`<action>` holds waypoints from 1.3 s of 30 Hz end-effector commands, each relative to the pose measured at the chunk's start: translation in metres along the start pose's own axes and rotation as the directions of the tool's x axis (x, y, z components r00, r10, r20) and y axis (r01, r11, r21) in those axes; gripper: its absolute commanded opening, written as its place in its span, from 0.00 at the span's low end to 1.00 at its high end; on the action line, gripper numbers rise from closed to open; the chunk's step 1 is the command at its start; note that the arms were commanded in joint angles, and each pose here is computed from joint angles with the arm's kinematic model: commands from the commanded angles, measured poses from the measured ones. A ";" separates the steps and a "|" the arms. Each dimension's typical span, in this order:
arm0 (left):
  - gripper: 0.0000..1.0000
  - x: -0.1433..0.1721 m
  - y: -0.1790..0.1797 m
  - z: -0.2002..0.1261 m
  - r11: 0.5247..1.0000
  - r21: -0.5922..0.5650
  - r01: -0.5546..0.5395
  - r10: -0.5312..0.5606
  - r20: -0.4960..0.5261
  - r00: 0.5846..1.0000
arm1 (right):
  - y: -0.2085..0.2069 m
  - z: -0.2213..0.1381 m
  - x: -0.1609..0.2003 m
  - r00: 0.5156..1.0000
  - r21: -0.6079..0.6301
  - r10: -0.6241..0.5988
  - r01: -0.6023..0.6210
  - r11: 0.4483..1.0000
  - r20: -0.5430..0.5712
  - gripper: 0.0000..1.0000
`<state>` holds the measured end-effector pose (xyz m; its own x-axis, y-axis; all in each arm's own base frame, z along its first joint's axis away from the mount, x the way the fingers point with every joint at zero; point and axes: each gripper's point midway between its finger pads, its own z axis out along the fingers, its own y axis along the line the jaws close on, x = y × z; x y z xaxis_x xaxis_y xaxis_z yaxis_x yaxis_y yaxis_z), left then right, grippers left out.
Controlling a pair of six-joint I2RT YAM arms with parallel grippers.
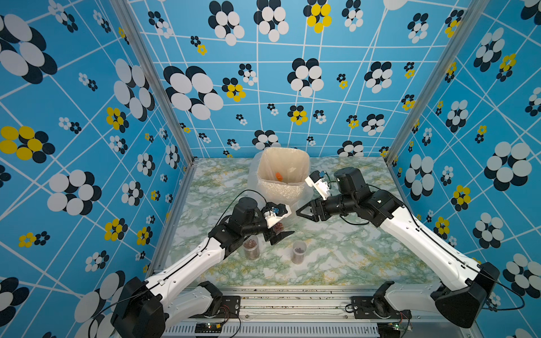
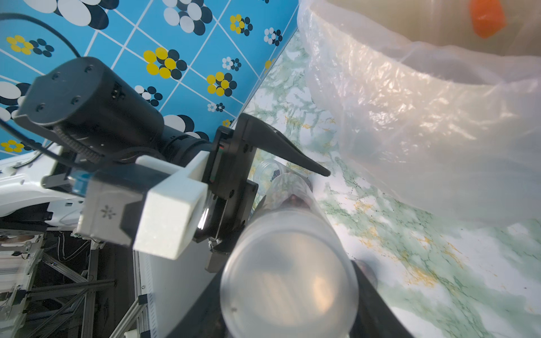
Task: Empty the moldy dried flower tea in the jars
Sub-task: Pick up the jar from the center of the board.
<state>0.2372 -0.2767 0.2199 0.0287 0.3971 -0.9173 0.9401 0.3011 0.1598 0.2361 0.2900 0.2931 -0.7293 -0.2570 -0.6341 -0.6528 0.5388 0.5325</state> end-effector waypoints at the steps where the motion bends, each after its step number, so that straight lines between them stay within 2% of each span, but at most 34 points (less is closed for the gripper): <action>1: 0.90 0.002 0.000 0.004 0.999 -0.003 -0.033 0.033 -0.005 0.999 | 0.007 0.004 0.001 1.000 -0.043 0.002 -0.002 0.999 -0.002 0.27; 4: 0.85 0.005 0.001 0.007 0.999 -0.012 -0.046 0.046 -0.015 0.999 | 0.007 0.004 0.001 1.000 -0.044 0.004 -0.004 0.999 -0.004 0.27; 16: 0.53 0.008 0.001 0.007 0.996 -0.032 -0.085 0.085 -0.015 0.996 | 0.004 0.004 0.004 1.000 -0.033 0.013 -0.013 0.999 -0.009 0.31; 20: 0.45 0.011 0.001 0.007 0.994 -0.048 -0.102 0.101 -0.023 0.995 | 0.007 0.001 0.001 1.000 -0.038 0.020 -0.020 0.999 -0.001 0.44; 23: 0.38 0.014 0.000 0.007 0.991 -0.057 -0.123 0.122 -0.028 0.992 | 0.007 -0.002 -0.001 1.000 -0.023 0.027 -0.026 0.999 0.005 0.65; 26: 0.38 0.015 0.002 0.006 0.987 -0.078 -0.139 0.137 -0.030 0.990 | 0.009 -0.009 -0.004 0.999 -0.008 0.032 -0.032 0.999 0.016 0.79; 29: 0.37 0.015 0.003 0.006 0.984 -0.090 -0.154 0.151 -0.034 0.988 | 0.012 -0.018 -0.009 0.998 0.000 0.044 -0.044 0.999 0.048 0.86; 34: 0.37 0.017 0.004 0.006 0.979 -0.113 -0.171 0.167 -0.048 0.985 | 0.007 -0.022 -0.011 0.994 0.030 0.091 -0.093 0.995 0.056 0.87; 39: 0.36 0.015 0.005 0.004 0.975 -0.129 -0.183 0.179 -0.044 0.983 | -0.003 -0.012 0.002 0.989 0.060 0.146 -0.145 0.988 -0.009 0.84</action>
<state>0.2437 -0.2731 0.1968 0.1369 0.4921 -0.8597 0.8868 0.3259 0.3277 0.2347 0.2821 0.3039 -0.7847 -0.1841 -0.5919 -0.5715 0.5846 0.5759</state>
